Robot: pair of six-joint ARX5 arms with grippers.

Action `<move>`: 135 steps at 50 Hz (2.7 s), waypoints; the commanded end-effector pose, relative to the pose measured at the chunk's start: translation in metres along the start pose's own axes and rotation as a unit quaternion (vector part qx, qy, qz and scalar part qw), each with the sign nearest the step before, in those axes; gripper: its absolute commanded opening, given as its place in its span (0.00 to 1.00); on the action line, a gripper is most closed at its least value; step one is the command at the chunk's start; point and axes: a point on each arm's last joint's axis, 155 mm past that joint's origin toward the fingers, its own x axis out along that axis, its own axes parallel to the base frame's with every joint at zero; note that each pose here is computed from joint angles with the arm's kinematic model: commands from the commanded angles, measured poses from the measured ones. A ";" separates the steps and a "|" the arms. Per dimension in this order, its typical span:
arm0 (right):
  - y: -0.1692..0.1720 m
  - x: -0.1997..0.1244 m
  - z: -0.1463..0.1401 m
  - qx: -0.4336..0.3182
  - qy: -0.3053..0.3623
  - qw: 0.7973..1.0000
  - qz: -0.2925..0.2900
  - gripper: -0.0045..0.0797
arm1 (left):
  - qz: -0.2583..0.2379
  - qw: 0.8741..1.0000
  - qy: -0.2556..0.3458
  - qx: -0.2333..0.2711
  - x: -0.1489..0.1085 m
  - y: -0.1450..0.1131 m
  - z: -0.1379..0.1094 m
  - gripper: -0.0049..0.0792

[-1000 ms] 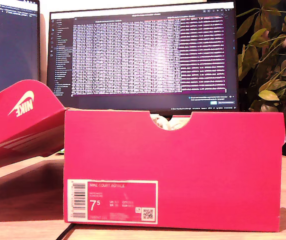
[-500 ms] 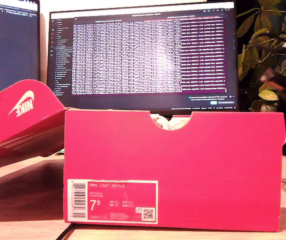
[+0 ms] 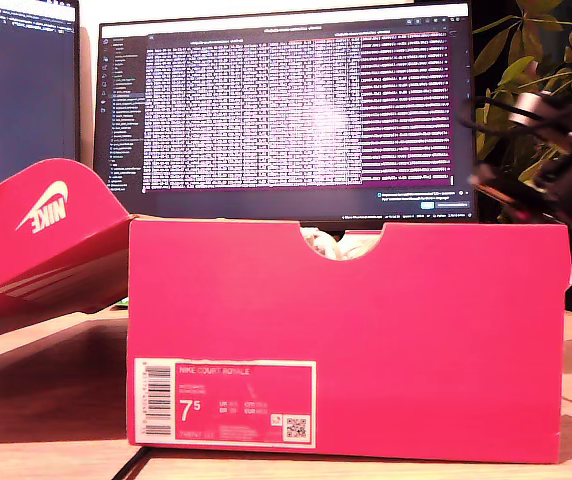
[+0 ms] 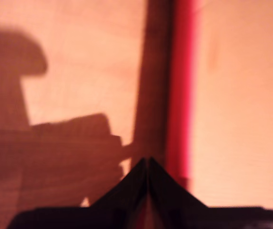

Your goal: Close the red shoebox by pushing the lid with your left arm and holding the box in place with your right arm

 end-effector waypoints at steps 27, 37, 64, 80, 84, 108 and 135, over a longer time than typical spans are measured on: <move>0.033 0.021 -0.005 -0.028 0.020 0.999 0.038 0.04 | -0.061 0.997 0.039 0.005 0.012 -0.024 -0.008 0.04; 0.037 0.022 -0.006 -0.032 0.021 0.998 0.041 0.04 | -0.100 0.994 0.023 0.022 -0.001 -0.051 0.017 0.04; 0.037 0.022 -0.006 -0.032 0.020 0.998 0.042 0.04 | -0.196 0.977 0.006 0.086 -0.063 -0.139 0.054 0.04; 0.037 0.022 -0.006 -0.032 0.021 0.998 0.042 0.04 | -0.264 0.952 0.014 0.154 -0.090 -0.209 0.041 0.04; 0.036 0.022 -0.005 -0.033 0.019 0.998 0.040 0.04 | -0.278 0.945 0.022 0.171 -0.094 -0.226 0.034 0.04; -0.062 -0.010 0.036 -0.018 -0.001 0.994 -0.105 0.04 | -0.353 0.891 0.069 0.276 -0.091 -0.322 -0.013 0.04; -0.107 -0.047 0.037 -0.027 0.037 0.984 -0.174 0.04 | -0.339 0.859 -0.041 0.383 -0.154 -0.385 0.005 0.04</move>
